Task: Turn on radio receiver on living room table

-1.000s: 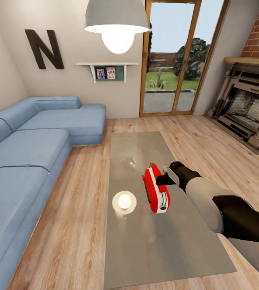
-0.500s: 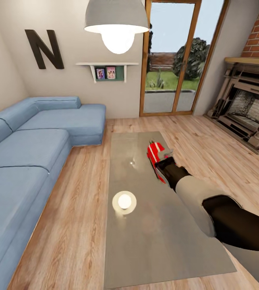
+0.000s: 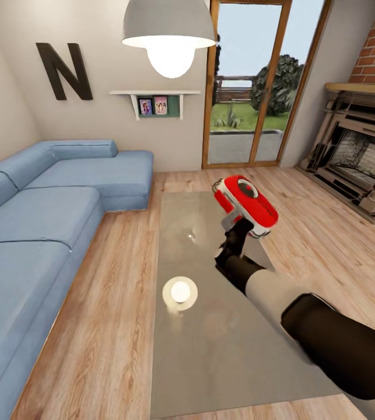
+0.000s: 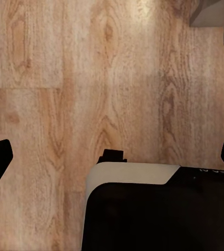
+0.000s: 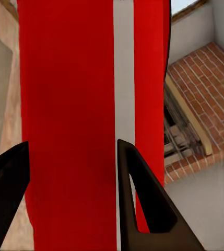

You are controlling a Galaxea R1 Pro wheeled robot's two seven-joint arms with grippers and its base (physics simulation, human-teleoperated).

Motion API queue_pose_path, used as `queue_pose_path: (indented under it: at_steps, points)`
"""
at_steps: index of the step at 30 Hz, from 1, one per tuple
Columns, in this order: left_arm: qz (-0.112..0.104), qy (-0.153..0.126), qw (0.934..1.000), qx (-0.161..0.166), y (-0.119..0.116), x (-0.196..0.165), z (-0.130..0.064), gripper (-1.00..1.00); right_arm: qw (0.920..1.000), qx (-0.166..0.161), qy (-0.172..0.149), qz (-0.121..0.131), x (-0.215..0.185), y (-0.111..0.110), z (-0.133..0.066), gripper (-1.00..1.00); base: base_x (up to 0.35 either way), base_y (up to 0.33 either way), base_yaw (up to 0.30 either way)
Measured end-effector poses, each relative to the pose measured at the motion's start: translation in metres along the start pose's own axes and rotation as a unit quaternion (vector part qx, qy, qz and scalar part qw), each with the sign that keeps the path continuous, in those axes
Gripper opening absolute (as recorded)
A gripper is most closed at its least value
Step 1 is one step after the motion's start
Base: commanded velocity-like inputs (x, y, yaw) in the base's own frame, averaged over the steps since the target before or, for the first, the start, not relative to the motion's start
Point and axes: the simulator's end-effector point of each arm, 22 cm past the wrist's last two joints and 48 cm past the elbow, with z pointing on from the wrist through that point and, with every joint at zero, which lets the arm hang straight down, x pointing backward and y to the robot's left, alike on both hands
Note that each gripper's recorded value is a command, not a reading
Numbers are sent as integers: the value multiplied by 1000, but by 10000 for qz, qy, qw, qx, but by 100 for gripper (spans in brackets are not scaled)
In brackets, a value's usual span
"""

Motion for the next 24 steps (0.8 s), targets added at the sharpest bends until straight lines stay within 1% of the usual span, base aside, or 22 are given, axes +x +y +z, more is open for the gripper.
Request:
queue_pose_path:
  at_steps: [2,3,4,5,6,7,8,9,10,11,13,14,16,18,20,22,23,24]
  points:
    - [-1,0,10000,-3,0,0,0,100,9987,366,-289,-226,-6,-6,-9,-100,0,0,0]
    - [-1,1,10000,-5,0,0,0,100,9962,582,-516,-394,-14,-10,-16,-100,0,0,0]
    - [0,0,10000,-6,0,0,0,100,9921,785,-775,-594,-24,-13,-23,-100,0,0,0]
    - [-1,0,10000,-7,0,0,0,100,9853,1034,-1082,-823,-33,-14,-35,-100,0,0,0]
    - [-1,0,10000,-8,0,0,0,100,9788,1188,-1338,-997,-41,-13,-46,-100,0,0,0]
    - [-1,0,10000,-8,0,0,0,100,9708,1357,-1567,-1210,-43,-7,-61,-100,0,0,0]
    - [-1,1,10000,-9,0,0,0,100,9656,1427,-1697,-1358,-41,1,-73,-100,0,0,0]
    - [0,1,10000,-8,0,0,0,100,9643,1454,-1702,-1414,-38,3,-77,-100,0,0,0]
    - [1,0,10000,-10,1,0,0,100,9607,1495,-1733,-1571,-32,10,-86,-100,0,0,0]
    - [2,1,10000,-12,1,0,0,100,9550,1519,-1846,-1753,-31,18,-96,-100,0,0,0]
    - [3,0,10000,-14,1,0,0,100,9361,1630,-2277,-2128,-41,31,-119,-100,0,0,0]
    - [3,0,10000,-14,1,0,0,100,9263,1672,-2504,-2265,-46,37,-130,-100,0,0,0]
    - [3,0,10000,-14,1,0,0,100,9096,1802,-2854,-2424,-51,47,-152,-100,0,0,0]
    - [3,0,10000,-15,1,0,0,100,8914,1990,-3225,-2485,-56,53,-178,-100,0,0,0]
    - [3,-1,10000,-15,1,0,0,100,8747,2204,-3529,-2484,-59,54,-199,-100,0,0,0]
    - [4,-1,10000,-15,1,0,0,100,8495,2469,-3940,-2493,-64,55,-225,-100,0,0,0]
    - [4,-1,10000,-15,1,0,0,100,8387,2570,-4105,-2492,-66,55,-235,-100,0,0,0]
    - [4,-1,10000,-15,1,0,0,100,8322,2679,-4179,-2473,-66,53,-241,-100,0,0,0]
